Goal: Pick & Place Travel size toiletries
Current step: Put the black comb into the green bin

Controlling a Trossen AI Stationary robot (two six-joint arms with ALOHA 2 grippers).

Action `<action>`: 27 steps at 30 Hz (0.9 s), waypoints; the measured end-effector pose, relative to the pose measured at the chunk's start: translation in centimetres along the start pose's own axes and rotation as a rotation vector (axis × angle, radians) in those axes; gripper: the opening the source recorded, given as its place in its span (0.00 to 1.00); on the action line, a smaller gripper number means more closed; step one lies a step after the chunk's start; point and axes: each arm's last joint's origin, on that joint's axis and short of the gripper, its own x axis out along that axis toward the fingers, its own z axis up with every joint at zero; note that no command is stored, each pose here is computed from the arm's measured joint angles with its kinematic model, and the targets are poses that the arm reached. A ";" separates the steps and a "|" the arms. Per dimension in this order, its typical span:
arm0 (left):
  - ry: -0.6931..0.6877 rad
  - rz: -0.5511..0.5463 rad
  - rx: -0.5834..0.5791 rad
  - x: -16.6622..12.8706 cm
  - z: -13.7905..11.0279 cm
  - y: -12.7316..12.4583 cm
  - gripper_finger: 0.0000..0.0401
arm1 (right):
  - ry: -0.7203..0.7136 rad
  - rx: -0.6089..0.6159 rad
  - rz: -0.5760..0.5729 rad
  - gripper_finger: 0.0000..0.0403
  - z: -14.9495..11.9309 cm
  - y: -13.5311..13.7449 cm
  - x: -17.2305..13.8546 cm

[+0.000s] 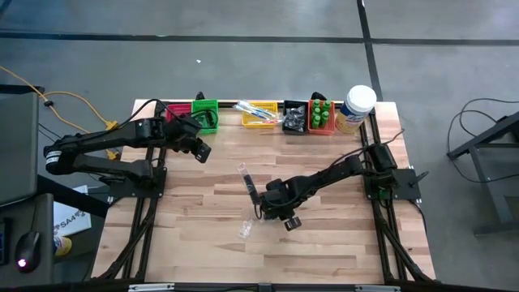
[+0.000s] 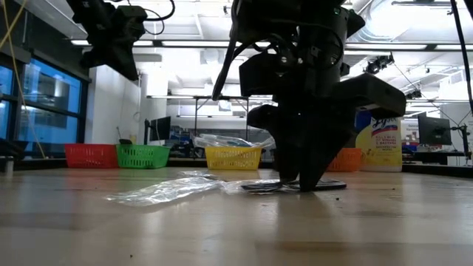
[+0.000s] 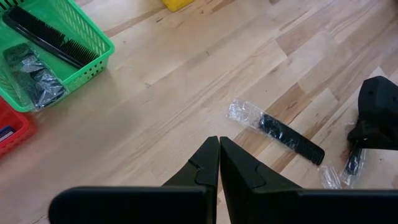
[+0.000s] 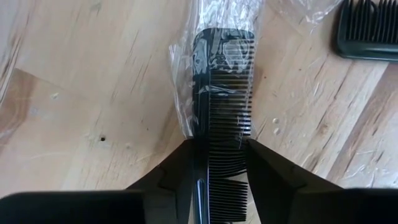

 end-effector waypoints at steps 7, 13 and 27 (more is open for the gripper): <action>0.000 0.000 -0.003 0.0 0.0 0.0 0.02 | -0.005 0.007 -0.002 0.29 0.0 0.0 -0.5; 0.000 0.000 -0.003 0.0 0.0 0.0 0.02 | 0.002 0.069 -0.002 0.30 -0.1 0.0 -0.7; 0.001 0.000 -0.002 0.0 0.0 0.0 0.02 | -0.014 0.117 -0.030 0.13 -0.4 -0.3 -3.5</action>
